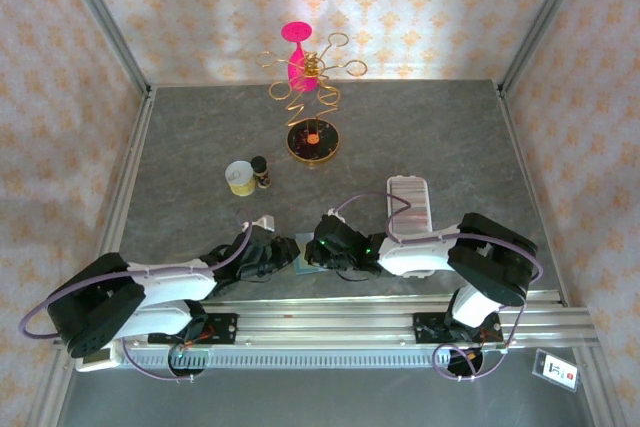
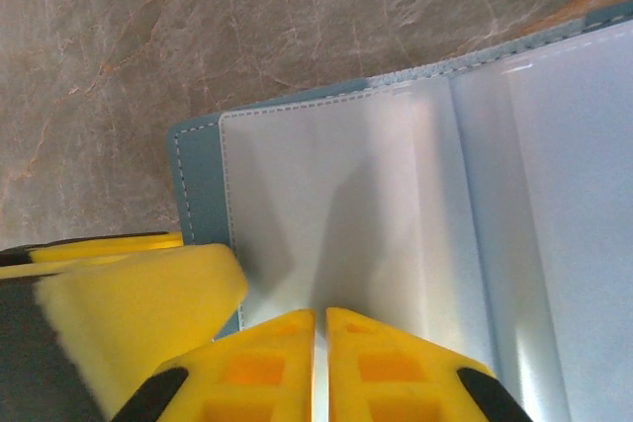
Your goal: Put the credit cards into the card holder
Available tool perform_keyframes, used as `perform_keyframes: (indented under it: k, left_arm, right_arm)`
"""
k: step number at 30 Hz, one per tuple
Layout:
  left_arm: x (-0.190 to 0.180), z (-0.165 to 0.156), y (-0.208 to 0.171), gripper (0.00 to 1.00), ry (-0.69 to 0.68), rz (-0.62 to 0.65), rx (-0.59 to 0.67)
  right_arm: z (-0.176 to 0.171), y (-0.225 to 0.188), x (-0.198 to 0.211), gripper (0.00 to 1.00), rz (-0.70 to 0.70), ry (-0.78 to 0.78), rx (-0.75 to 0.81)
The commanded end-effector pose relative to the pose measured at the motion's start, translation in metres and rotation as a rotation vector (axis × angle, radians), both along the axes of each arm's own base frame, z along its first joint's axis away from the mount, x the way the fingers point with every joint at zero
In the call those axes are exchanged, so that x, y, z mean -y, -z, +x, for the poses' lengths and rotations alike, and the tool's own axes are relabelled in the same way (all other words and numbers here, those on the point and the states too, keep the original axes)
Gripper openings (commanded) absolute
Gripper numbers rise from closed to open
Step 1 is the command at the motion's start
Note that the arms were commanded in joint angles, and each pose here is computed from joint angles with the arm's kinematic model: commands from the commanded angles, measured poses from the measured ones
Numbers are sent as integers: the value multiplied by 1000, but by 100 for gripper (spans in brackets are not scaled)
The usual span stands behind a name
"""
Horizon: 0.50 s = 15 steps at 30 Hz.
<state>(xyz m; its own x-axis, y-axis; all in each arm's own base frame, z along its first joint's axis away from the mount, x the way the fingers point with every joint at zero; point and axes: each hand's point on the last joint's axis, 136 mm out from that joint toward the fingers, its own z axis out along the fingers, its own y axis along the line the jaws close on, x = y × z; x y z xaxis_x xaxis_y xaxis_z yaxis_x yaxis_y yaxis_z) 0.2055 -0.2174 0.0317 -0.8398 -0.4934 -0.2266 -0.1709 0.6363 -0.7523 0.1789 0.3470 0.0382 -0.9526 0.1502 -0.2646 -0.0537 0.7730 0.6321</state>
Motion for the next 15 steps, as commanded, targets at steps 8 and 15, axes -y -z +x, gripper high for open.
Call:
perform_keyframes:
  k: [8,15]
  left_arm:
    - [8,5,-2,1,60,46,40]
    - [16,4,6,0,162,125,22]
  right_arm:
    - [17,-39,4,10,-14,-15,156]
    - [58,-126,49,10,-27,28,466]
